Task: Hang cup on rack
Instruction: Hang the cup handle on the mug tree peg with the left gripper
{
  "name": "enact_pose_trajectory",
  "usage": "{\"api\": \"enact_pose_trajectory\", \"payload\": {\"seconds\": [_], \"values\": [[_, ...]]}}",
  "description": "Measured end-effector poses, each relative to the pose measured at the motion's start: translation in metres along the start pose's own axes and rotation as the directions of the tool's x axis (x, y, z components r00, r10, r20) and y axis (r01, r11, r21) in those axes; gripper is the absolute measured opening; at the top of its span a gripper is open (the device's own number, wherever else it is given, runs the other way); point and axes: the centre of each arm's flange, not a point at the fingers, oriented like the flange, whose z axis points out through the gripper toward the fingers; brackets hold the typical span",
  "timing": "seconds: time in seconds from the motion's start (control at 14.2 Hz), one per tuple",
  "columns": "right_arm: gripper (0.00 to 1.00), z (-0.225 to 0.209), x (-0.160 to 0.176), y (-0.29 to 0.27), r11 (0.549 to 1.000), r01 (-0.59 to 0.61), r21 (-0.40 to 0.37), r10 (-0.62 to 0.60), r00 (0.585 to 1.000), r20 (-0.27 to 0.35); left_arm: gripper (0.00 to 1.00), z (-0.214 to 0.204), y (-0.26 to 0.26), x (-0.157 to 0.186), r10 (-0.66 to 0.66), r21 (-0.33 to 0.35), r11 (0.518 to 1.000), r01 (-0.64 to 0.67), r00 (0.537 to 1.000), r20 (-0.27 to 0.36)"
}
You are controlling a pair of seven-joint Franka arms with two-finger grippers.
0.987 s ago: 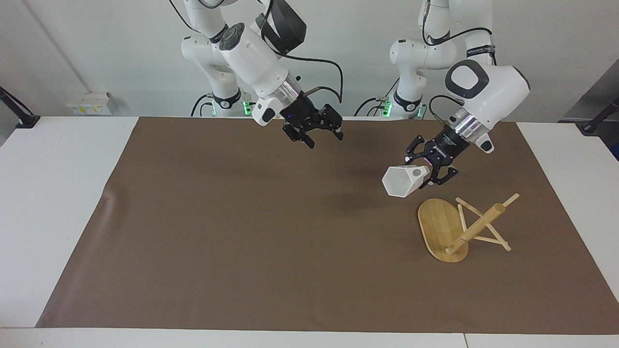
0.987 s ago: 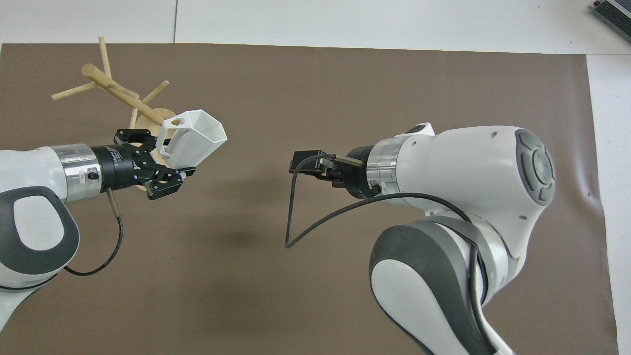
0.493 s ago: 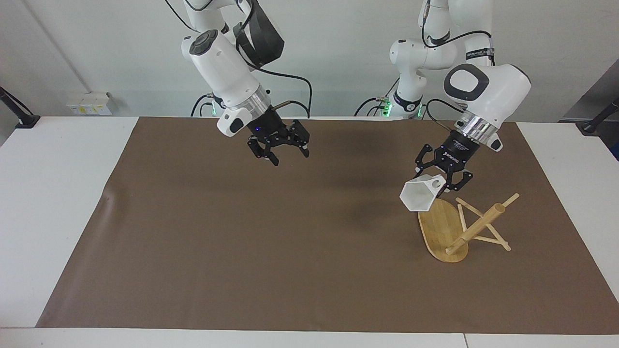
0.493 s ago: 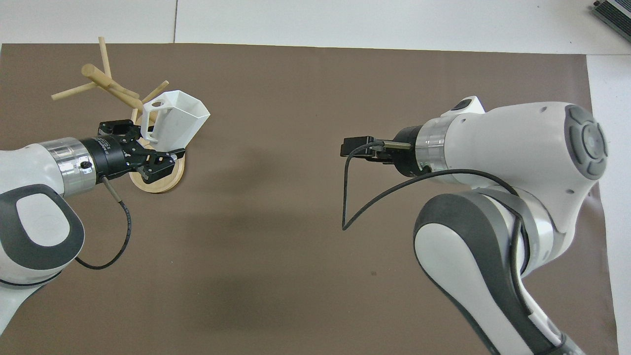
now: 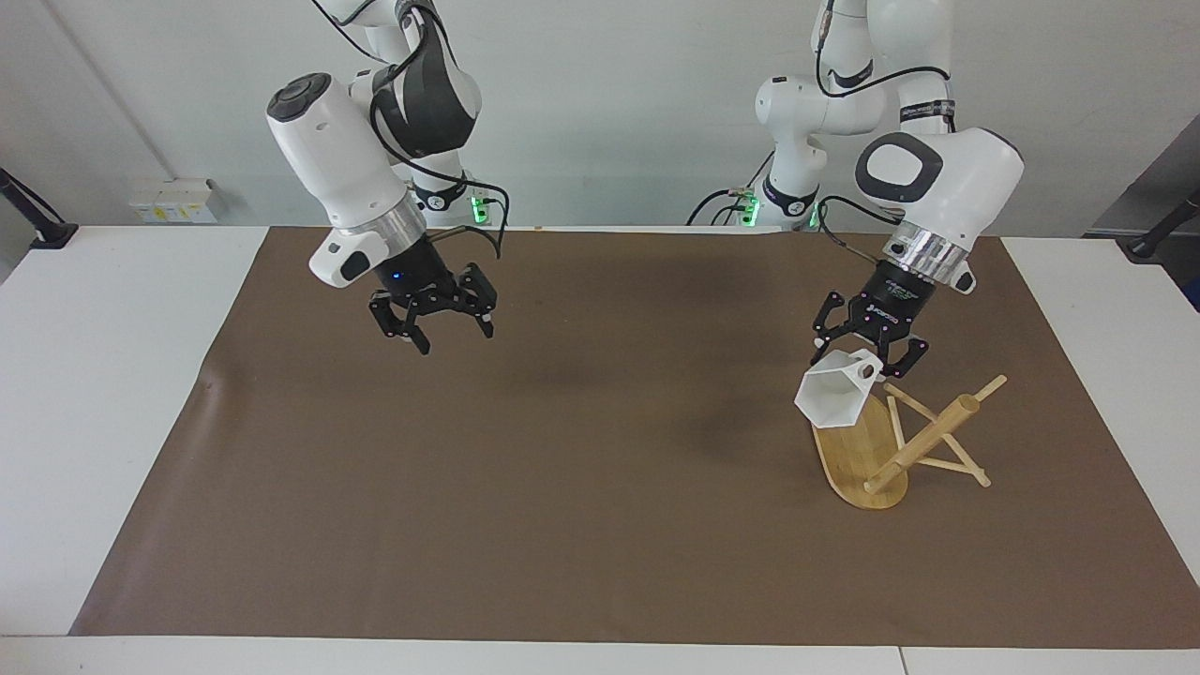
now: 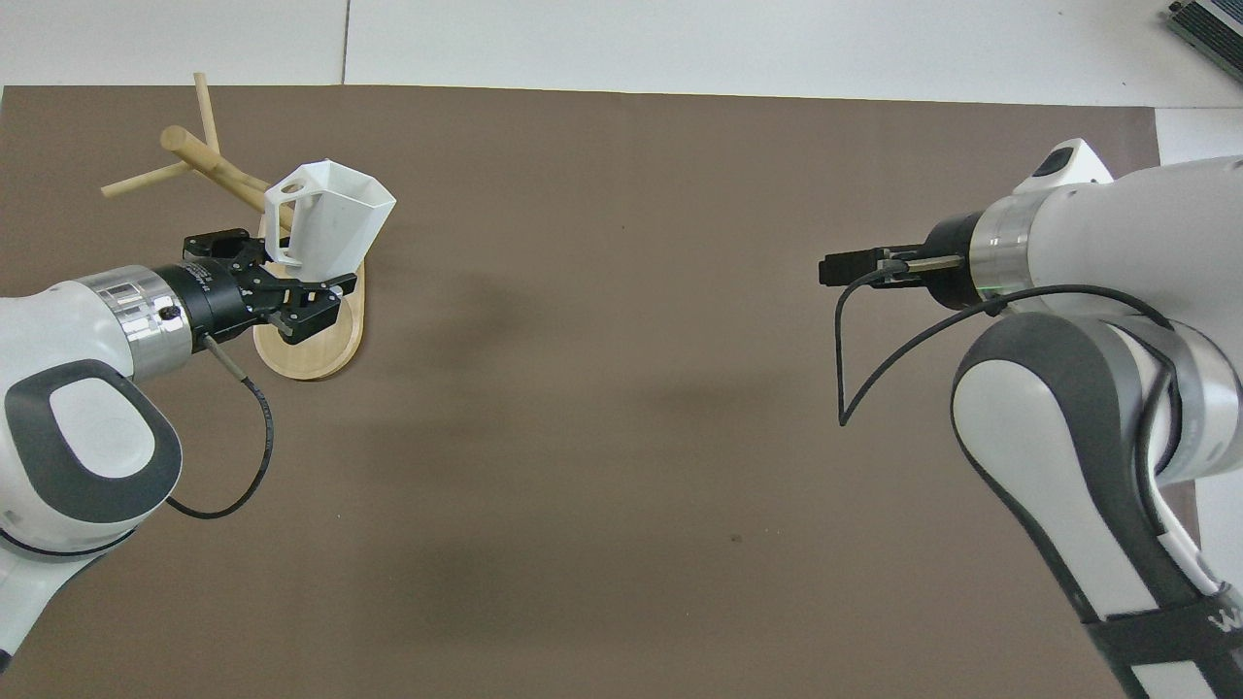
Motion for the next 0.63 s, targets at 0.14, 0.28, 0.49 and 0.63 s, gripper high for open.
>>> {"api": "enact_pose_trajectory", "payload": {"seconds": [0.14, 0.28, 0.49, 0.63], "values": [[1.0, -0.006, 0.002, 0.024, 1.0, -0.014, -0.023, 0.014, 1.0, -0.008, 0.73, 0.002, 0.002, 0.001, -0.003, -0.012, 1.0, 0.003, 1.0, 0.002], [1.0, -0.011, 0.001, 0.047, 0.999, 0.016, -0.035, -0.016, 1.0, 0.004, 0.73, 0.003, 0.004, 0.002, -0.006, -0.025, 1.0, 0.006, 1.0, 0.004], [1.0, -0.015, -0.002, 0.07, 0.993, 0.107, -0.04, -0.106, 0.994, 0.029, 0.73, 0.004, 0.005, 0.002, -0.013, -0.031, 0.999, 0.013, 1.0, 0.005], [1.0, -0.016, -0.006, 0.077, 0.992, 0.119, -0.035, -0.116, 0.991, 0.063, 0.73, 0.004, 0.006, 0.002, -0.024, -0.033, 0.999, 0.024, 1.0, 0.006]]}}
